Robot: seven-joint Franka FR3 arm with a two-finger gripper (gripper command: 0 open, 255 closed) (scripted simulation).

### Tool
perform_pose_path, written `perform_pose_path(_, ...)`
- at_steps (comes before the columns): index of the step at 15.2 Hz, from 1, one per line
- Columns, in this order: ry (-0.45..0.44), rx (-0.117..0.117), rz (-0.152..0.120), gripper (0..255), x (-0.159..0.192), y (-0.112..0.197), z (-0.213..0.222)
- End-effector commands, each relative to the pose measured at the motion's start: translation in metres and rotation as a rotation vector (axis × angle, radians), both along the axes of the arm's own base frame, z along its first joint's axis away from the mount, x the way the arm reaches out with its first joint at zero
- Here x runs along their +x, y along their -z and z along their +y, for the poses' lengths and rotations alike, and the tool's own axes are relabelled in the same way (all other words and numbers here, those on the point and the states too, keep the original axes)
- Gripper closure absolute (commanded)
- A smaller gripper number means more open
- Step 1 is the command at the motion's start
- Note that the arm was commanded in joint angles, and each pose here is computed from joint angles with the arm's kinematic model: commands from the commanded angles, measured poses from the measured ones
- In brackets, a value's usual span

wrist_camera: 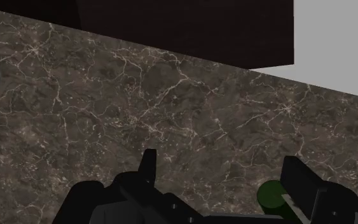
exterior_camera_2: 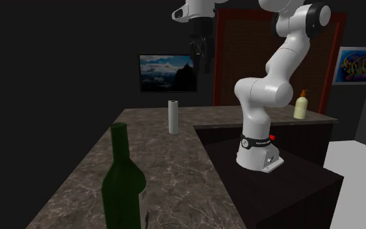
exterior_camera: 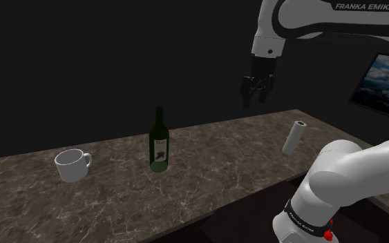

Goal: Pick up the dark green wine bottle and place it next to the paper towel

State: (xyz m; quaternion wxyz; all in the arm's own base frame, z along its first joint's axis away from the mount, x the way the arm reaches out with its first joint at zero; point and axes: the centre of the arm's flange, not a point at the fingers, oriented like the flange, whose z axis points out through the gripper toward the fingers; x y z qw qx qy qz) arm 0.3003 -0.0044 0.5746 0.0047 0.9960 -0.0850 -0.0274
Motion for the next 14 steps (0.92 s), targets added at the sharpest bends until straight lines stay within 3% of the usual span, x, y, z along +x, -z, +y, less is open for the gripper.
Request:
perform_pose_path(1, 0.000, 0.000, 0.000, 0, 0.000, 0.000, 0.000)
perform_pose_path(14, 0.019, -0.004, -0.072, 0, 0.127, 0.042, 0.094)
